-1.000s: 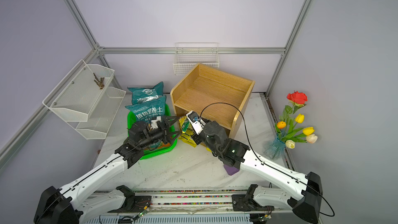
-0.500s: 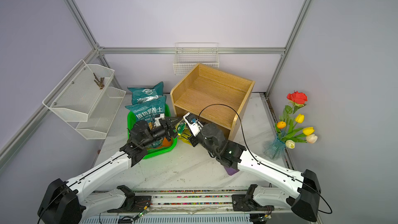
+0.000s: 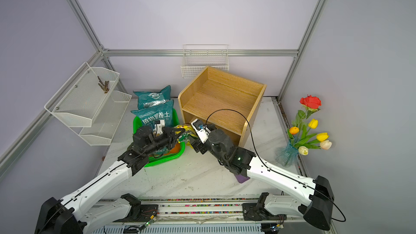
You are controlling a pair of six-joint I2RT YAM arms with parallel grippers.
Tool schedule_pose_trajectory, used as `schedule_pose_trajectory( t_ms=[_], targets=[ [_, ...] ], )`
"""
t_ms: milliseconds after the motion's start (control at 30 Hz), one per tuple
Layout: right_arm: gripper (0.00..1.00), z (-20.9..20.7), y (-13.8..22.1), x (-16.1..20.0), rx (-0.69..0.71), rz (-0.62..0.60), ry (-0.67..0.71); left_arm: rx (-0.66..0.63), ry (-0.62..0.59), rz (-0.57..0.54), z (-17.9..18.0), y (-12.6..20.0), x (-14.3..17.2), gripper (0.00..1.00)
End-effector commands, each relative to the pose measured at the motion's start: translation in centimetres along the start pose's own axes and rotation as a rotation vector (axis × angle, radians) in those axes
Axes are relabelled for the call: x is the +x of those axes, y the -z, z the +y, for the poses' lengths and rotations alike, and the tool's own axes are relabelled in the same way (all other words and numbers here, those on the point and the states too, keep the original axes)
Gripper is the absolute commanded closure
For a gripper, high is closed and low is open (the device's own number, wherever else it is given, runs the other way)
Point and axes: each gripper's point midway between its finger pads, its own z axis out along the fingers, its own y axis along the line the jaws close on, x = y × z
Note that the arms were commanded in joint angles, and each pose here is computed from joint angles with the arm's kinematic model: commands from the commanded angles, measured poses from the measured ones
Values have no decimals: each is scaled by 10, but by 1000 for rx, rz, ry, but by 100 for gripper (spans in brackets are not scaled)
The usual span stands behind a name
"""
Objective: Take down the fertilizer bag from the shelf
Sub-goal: Pick up the fertilizer bag from the shelf, then place the fertilizer bag in the storage box.
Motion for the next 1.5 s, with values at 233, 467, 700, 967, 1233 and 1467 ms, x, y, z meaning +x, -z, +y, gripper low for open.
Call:
schedule_pose_trajectory(
  t_ms=[233, 467, 700, 967, 1233, 1467],
  targets=[
    [9, -24, 18, 0, 109, -20, -32, -348, -851, -390, -34, 101, -71, 94],
    [8, -18, 10, 0, 92, -3, -18, -465, -1158, -421, -26, 118, -79, 91],
    [8, -13, 1, 2, 78, 18, -12, -843, -1167, -495, -11, 139, -122, 94],
    [8, -13, 1, 5, 79, 28, -16, -1000, -1137, -504, 20, 125, -146, 99],
    [7, -18, 6, 10, 100, 30, -6, -1010, -854, -268, 129, 112, -148, 100],
    [7, -18, 6, 12, 103, 35, -3, -1021, -671, 40, 205, 80, -126, 100]
  ],
)
